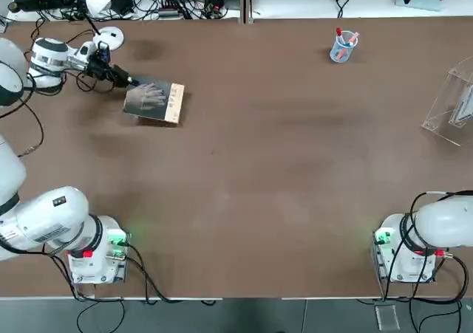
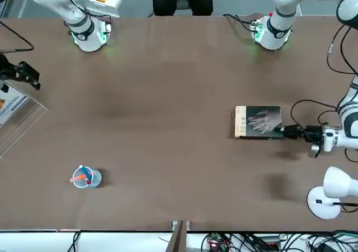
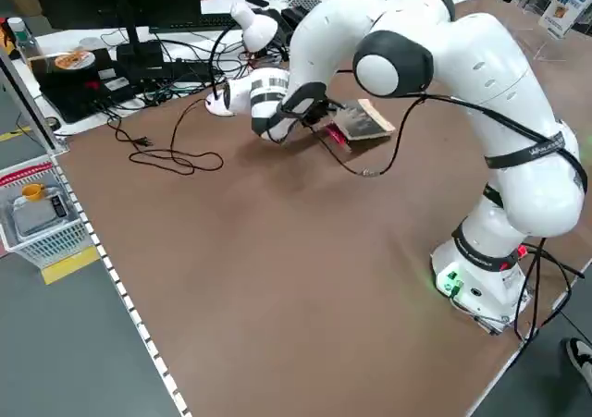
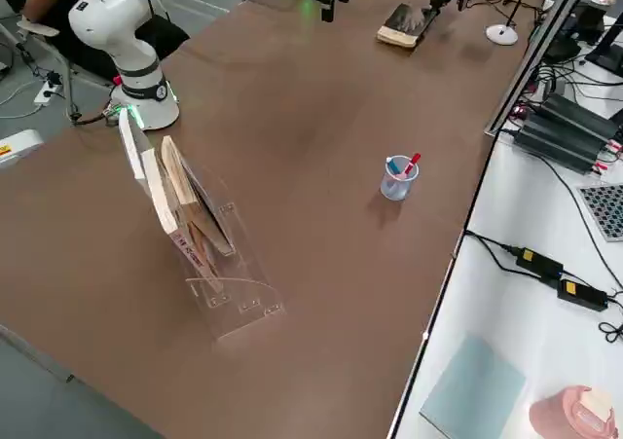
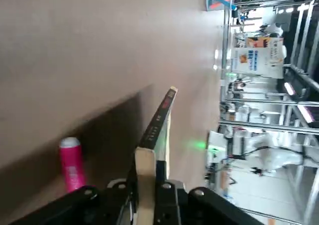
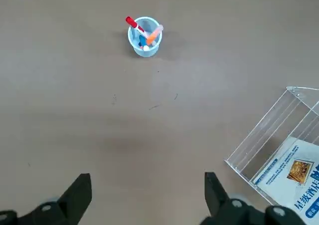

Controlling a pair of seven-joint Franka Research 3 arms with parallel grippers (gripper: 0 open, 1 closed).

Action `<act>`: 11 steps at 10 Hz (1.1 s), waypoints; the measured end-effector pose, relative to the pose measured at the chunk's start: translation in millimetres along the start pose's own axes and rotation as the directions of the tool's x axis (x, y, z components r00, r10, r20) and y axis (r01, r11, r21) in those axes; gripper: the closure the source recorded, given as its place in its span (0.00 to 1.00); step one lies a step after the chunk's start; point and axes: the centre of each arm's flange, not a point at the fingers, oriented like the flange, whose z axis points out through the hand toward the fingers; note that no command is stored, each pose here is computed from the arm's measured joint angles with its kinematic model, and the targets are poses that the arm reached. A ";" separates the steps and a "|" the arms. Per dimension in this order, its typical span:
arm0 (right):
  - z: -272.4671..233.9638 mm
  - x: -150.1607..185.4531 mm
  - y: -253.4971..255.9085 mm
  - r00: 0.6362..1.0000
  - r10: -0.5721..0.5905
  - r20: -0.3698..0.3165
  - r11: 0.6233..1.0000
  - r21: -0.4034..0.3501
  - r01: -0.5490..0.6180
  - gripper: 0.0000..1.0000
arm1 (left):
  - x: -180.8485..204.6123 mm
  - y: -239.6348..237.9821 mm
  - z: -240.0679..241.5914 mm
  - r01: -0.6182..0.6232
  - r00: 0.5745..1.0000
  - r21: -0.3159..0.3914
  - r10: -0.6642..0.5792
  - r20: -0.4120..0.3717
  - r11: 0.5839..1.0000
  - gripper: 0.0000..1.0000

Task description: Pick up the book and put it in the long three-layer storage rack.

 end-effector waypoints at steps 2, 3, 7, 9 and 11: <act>-0.2 0.2 -0.4 1.000 -0.001 -0.002 1.000 0.000 0.001 0.00 | 13.5 23.2 4.2 0.036 0.999 -0.026 -0.036 0.026 0.999 1.00; -0.2 0.3 -0.4 1.000 -0.001 -0.003 1.000 0.000 0.001 0.00 | 20.4 35.2 8.7 0.052 0.998 -0.036 -0.050 0.039 0.998 1.00; -0.4 0.9 -0.8 1.000 -0.001 -0.007 1.000 0.001 0.001 0.00 | 48.7 92.6 40.2 0.107 0.991 -0.085 -0.100 0.085 0.991 1.00; 0.9 1.6 -1.1 1.000 -0.002 -0.005 1.000 0.002 0.002 0.00 | 62.0 124.4 53.6 0.143 0.987 -0.122 -0.132 0.092 0.982 1.00; 4.4 4.0 -1.4 1.000 -0.002 -0.004 1.000 0.002 0.002 0.00 | 75.5 155.3 62.0 0.150 0.987 -0.126 -0.141 0.081 0.981 1.00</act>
